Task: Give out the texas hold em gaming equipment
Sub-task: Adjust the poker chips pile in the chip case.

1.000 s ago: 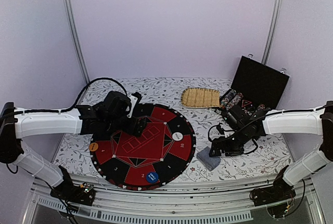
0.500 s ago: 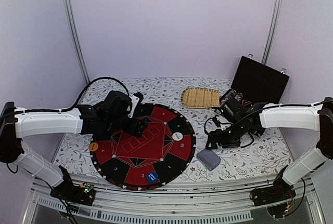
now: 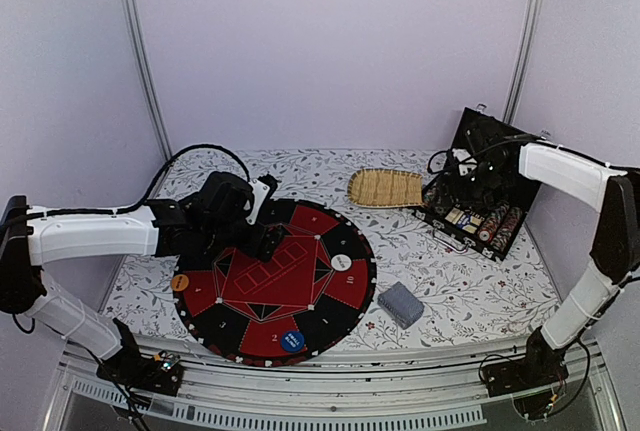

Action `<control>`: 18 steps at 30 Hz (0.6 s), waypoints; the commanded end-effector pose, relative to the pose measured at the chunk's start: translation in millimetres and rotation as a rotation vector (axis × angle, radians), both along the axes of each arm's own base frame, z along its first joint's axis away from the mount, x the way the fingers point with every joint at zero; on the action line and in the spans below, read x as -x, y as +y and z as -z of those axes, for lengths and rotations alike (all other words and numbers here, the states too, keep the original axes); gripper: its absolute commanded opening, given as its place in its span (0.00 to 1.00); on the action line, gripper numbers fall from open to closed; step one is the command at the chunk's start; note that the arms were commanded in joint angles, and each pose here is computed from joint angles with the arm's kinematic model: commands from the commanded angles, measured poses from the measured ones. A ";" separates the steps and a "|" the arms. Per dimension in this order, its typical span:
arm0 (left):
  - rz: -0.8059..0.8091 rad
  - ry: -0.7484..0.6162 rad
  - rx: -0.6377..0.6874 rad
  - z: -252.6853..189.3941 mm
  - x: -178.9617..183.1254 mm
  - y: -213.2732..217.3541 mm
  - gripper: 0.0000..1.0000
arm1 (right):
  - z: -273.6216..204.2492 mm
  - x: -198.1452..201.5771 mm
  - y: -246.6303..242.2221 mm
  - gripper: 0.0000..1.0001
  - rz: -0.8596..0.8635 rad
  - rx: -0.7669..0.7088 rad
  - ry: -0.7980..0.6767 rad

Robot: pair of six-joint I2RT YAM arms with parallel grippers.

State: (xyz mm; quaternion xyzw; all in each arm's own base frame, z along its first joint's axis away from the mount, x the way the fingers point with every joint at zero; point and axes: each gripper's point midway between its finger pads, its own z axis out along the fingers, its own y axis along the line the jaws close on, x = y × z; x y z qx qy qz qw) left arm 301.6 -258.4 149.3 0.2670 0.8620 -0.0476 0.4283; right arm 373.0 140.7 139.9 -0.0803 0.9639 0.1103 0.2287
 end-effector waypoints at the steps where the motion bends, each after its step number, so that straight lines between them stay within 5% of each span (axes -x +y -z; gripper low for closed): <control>1: 0.009 -0.028 -0.007 -6.9 -3.5 -1.8 0.98 | -3.4 -45.2 -10.9 0.88 -0.210 0.100 -0.093; 7: 0.002 -0.026 -0.034 -6.7 -3.6 5.8 0.98 | 33.5 -91.3 -30.6 0.80 -0.288 0.239 -0.066; 18: -0.018 -0.033 -0.046 -4.0 -10.0 20.4 0.98 | 70.3 -114.5 -45.5 0.63 -0.335 0.382 -0.024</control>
